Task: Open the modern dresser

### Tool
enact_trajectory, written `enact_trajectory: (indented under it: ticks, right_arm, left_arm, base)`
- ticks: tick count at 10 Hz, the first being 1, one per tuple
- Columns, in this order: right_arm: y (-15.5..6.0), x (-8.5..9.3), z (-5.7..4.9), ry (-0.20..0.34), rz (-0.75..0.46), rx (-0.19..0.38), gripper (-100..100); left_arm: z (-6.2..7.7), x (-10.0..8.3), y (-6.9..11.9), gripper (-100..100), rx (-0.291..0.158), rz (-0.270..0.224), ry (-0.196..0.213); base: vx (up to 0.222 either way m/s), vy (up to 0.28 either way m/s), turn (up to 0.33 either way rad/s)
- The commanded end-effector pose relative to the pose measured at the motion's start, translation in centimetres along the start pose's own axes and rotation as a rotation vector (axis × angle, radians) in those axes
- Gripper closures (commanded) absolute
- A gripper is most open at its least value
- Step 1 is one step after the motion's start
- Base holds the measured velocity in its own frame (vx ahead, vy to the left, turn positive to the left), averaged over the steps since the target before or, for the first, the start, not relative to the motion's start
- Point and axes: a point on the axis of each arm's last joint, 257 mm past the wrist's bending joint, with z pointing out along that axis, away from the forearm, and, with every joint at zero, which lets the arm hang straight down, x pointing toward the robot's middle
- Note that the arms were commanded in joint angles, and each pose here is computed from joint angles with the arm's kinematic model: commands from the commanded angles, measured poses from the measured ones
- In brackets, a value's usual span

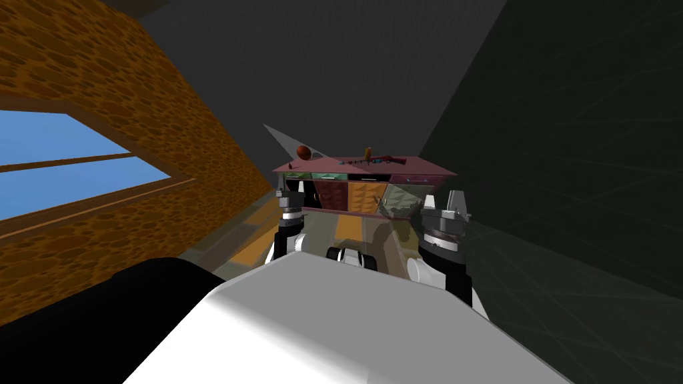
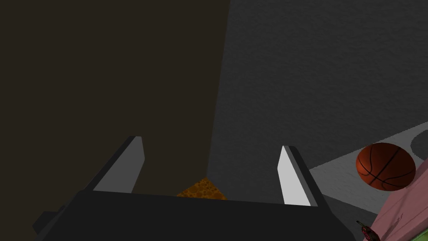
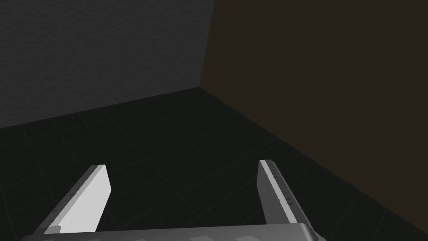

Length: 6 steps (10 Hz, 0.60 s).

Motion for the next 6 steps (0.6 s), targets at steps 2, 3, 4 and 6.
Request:
enact_trajectory:
  ticks: [2,3,4,6]
  right_arm:
    - [0.0,0.0,0.0,0.000,0.000,0.001,0]
    - [0.0,0.0,0.0,0.000,0.000,0.001,0]
    - [0.0,0.0,0.0,0.000,0.000,0.001,0]
    - [0.0,0.0,0.0,0.000,0.000,0.001,0]
  left_arm:
    - [-0.2,0.8,0.7,-100,-0.017,0.023,0.070]
    - [-0.4,1.0,1.2,-100,-0.025,0.032,0.098]
    - [-0.6,1.2,1.6,-100,-0.032,0.040,0.123]
    - [-1.0,1.4,2.7,-100,-0.045,0.053,0.160]
  base:
    - [0.027,-0.017,0.000]
    - [0.052,-0.035,-0.001]
    - [0.066,-0.046,0.000]
    - [0.077,-0.047,0.000]
